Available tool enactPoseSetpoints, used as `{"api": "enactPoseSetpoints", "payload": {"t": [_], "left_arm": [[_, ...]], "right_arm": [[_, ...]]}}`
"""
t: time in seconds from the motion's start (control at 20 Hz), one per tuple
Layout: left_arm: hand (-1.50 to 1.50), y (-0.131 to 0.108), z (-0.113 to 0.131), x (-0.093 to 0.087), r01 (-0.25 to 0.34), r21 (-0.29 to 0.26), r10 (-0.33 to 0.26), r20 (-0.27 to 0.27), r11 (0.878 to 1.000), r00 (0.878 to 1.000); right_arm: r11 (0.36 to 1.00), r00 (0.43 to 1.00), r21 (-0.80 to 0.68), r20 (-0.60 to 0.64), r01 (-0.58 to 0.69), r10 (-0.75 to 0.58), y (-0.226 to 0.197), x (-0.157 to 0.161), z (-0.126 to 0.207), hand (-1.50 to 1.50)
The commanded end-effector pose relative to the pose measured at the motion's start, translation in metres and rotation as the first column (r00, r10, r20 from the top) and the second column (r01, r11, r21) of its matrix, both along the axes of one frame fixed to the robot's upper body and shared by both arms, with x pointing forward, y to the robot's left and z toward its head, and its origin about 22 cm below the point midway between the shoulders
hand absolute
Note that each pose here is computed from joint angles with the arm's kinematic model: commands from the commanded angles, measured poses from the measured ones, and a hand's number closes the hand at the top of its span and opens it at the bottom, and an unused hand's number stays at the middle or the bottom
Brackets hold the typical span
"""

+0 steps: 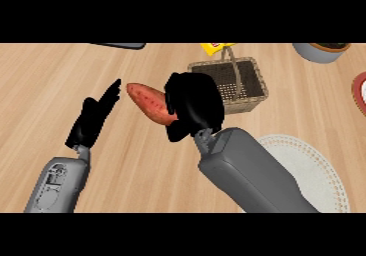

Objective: Pick the sweet potato from the placemat and place it in the basket

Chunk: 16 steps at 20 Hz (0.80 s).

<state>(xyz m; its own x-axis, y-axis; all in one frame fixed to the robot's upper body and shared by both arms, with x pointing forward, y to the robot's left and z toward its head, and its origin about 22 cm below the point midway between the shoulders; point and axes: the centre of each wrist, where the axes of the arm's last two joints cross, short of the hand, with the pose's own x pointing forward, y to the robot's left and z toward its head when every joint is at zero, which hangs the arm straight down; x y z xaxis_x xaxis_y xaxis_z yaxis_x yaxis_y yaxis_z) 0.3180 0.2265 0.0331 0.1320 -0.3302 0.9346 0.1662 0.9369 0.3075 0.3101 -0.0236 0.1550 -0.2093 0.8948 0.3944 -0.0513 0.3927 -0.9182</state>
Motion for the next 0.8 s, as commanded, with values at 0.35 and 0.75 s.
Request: {"api": "enactPoseSetpoints", "payload": {"t": [0.35,0.75], "left_arm": [[0.0,0.001,0.004,0.011,-0.017,0.025,0.017,-0.016,1.0,1.0],[0.0,0.01,-0.012,0.001,-0.066,0.009,0.066,-0.015,0.998,0.998]], "right_arm": [[0.936,0.978,0.34,0.146,0.091,-0.148,0.069,-0.027,0.148,1.5],[0.91,0.964,0.387,0.15,0.147,-0.22,0.103,-0.026,0.23,1.5]]}}
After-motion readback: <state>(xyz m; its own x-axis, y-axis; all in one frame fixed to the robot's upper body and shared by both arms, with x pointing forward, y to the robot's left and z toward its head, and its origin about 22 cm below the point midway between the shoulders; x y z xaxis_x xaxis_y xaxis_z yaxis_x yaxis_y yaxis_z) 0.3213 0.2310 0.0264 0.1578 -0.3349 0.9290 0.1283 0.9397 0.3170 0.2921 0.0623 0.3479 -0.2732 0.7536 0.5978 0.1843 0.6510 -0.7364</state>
